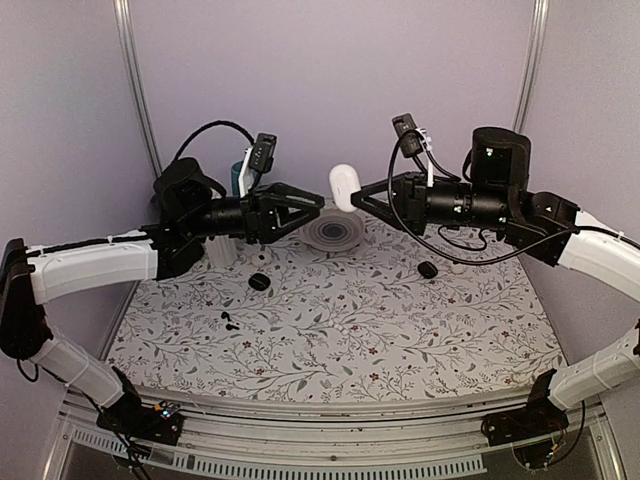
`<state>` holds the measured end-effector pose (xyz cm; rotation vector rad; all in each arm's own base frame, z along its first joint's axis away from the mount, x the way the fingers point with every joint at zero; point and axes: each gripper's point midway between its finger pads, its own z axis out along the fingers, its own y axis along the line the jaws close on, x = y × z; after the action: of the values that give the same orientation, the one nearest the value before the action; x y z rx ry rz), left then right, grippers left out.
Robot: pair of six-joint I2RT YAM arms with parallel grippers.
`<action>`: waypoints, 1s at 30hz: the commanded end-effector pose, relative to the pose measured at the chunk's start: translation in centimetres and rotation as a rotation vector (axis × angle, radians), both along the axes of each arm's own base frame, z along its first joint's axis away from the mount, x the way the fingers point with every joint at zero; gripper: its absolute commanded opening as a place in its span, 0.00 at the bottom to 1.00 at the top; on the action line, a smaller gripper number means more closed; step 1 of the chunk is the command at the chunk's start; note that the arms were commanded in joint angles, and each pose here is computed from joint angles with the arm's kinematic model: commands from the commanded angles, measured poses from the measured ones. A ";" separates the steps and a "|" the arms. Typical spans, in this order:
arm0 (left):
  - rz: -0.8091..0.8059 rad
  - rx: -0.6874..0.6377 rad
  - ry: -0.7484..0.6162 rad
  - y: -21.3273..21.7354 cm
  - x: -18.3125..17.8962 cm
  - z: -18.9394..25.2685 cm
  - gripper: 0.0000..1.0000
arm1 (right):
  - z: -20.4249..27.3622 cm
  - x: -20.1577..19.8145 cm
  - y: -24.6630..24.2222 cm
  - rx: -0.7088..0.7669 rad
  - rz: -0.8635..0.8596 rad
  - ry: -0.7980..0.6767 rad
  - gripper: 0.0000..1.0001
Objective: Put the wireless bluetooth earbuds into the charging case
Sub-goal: Pass from the left arm to the right, then pass from the right arm to the left
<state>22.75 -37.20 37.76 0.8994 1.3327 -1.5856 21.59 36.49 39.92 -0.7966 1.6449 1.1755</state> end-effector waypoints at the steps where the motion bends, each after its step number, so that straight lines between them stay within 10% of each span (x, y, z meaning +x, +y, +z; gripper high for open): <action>1: -0.112 0.150 -0.167 0.1 -1.9 -1.2 0.58 | -1.9 -2.1 -1.3 -0.198 0.096 -0.059 0.03; 30: -0.300 0.329 -0.297 -2.9 -6.3 -3.8 0.40 | -5.7 -4.5 0.1 -0.428 0.287 -0.039 0.03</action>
<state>17.56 -39.56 33.72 1.4921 1.3290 -1.3877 17.12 36.00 33.58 -1.3294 1.8484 1.0023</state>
